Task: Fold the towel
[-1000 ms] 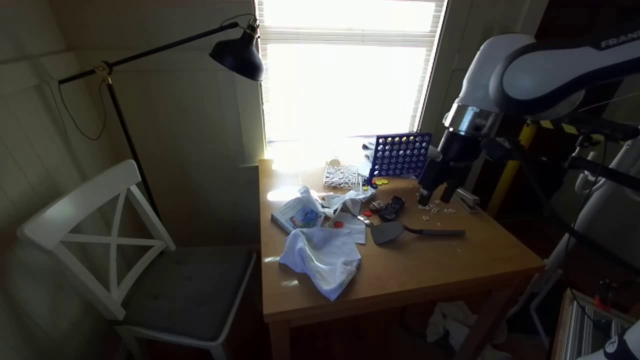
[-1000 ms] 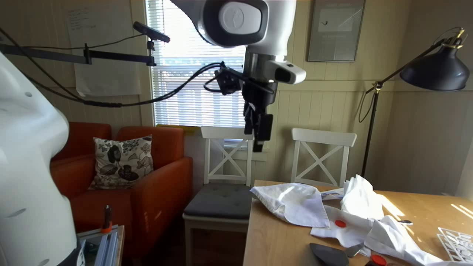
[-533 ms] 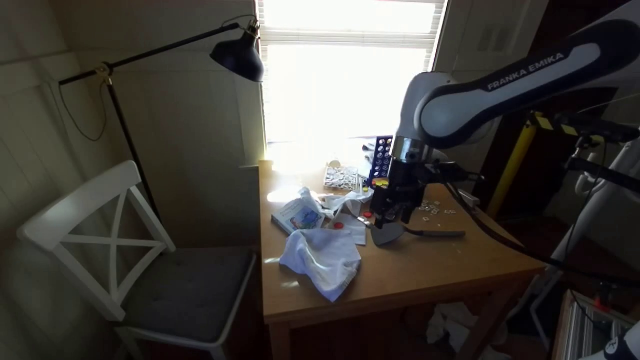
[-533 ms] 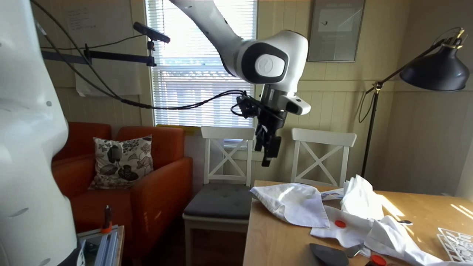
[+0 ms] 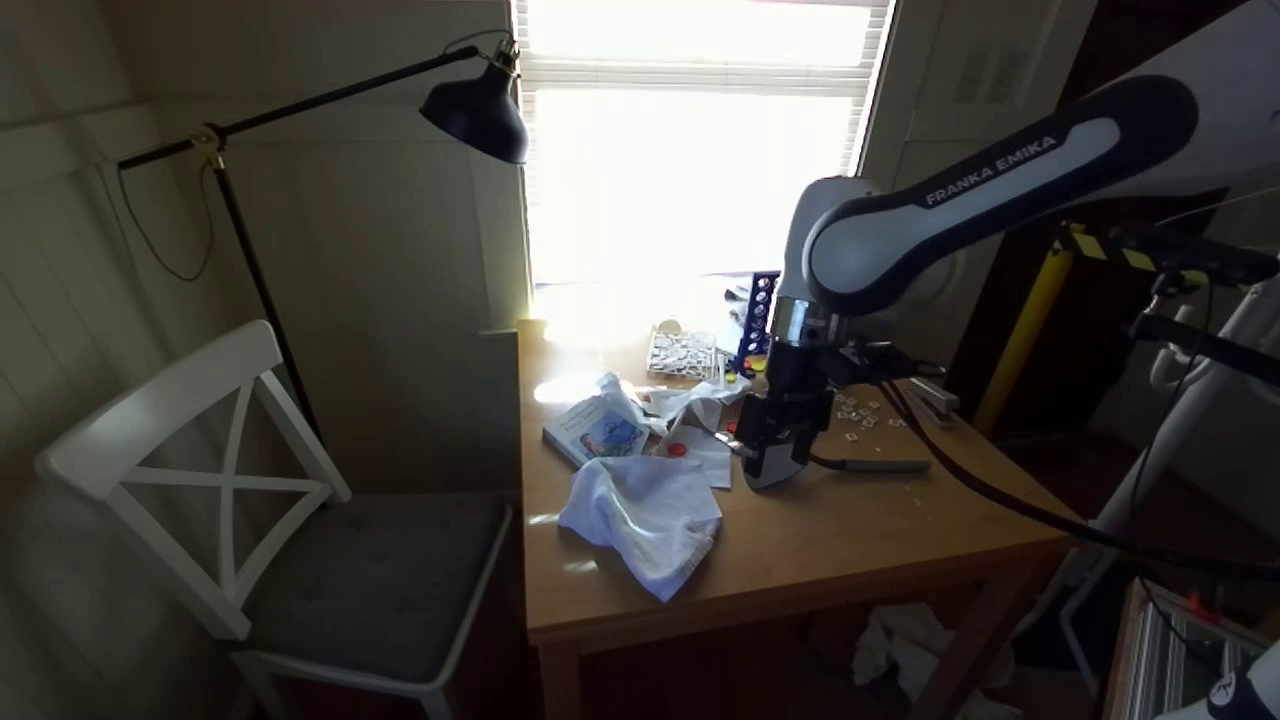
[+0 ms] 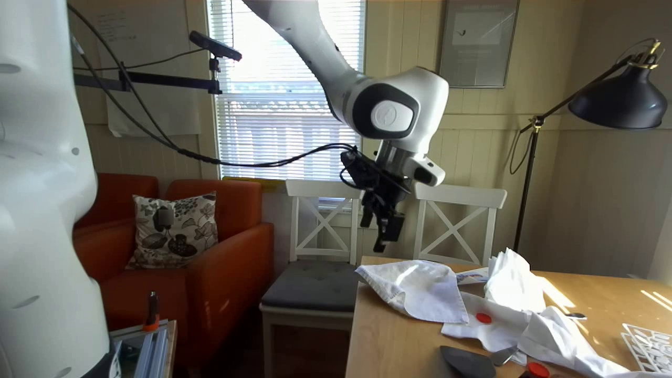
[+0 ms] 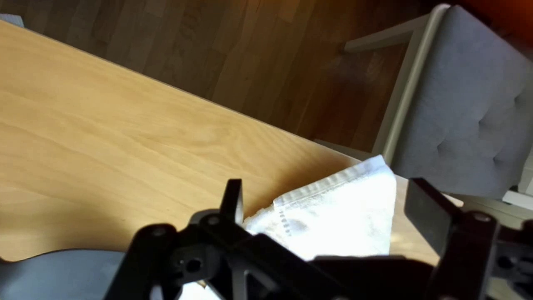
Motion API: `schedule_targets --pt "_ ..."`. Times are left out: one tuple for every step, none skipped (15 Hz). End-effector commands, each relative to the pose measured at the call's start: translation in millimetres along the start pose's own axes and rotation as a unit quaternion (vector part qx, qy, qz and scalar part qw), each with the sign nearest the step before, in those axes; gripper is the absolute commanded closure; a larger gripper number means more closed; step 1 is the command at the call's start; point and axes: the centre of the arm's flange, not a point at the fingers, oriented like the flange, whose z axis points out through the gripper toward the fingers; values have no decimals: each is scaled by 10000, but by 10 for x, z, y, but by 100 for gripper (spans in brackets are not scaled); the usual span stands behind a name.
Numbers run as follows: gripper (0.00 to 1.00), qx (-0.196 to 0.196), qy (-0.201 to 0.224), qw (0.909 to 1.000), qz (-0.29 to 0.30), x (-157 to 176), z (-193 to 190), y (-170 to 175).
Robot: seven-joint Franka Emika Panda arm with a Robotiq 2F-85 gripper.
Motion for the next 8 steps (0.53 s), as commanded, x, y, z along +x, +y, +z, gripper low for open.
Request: schedule_targets --pt "0 376 -500 9963 -584 536 393 180" --pt "0 393 -548 9965 -495 635 484 196" --pt "0 388 -576 9968 -405 703 553 203" --pt "0 334 -520 9978 -235 758 632 174" --pt "0 278 -462 9985 -106 800 692 132" --pt "0 196 -408 9990 -25 832 760 95" --pt "0 185 -432 9989 6 867 816 70" --pt "0 202 -499 9985 34 900 880 59"
